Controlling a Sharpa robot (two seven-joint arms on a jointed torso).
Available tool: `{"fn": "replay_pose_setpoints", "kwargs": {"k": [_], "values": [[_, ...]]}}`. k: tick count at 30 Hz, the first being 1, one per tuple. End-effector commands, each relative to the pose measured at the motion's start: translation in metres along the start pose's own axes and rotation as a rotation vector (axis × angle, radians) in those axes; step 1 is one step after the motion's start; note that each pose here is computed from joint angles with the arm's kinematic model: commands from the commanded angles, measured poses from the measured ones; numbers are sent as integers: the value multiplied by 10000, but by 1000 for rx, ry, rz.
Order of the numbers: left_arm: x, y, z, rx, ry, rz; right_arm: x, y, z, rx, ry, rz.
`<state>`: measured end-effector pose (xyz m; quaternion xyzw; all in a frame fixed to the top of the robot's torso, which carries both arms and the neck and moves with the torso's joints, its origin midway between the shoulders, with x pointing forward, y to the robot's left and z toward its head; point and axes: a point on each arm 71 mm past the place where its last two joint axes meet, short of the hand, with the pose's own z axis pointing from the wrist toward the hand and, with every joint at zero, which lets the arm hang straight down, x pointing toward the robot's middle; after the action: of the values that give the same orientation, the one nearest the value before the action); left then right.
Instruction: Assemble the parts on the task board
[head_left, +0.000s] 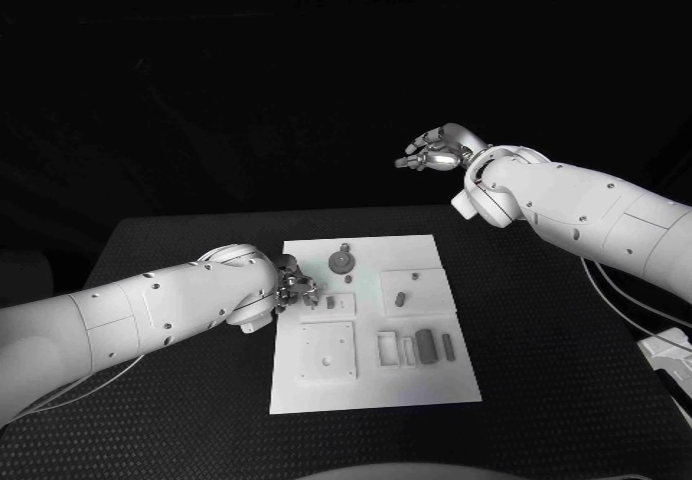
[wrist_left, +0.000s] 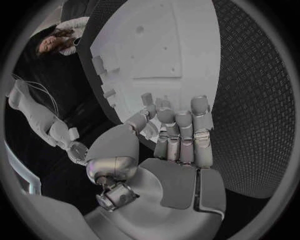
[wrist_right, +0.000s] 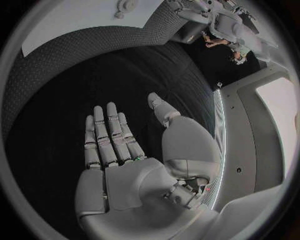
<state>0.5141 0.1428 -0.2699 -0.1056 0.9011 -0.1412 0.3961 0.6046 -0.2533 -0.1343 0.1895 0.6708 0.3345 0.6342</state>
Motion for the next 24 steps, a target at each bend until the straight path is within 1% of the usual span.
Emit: {"fn": "replay_pose_setpoints", "kwargs": {"k": [1, 6, 12, 15, 24], "values": [[-22, -9, 0, 1, -31, 48, 9, 10, -2, -13, 11, -2], [-17, 3, -2, -6, -22, 69, 5, 6, -4, -12, 11, -2], [-40, 21, 2, -15, -45, 83, 8, 10, -6, -14, 13, -2], [-36, 16, 5, -15, -45, 84, 11, 13, -7, -14, 16, -1], [23, -3, 17, -10, -22, 96, 11, 12, -8, -14, 16, -1]]}}
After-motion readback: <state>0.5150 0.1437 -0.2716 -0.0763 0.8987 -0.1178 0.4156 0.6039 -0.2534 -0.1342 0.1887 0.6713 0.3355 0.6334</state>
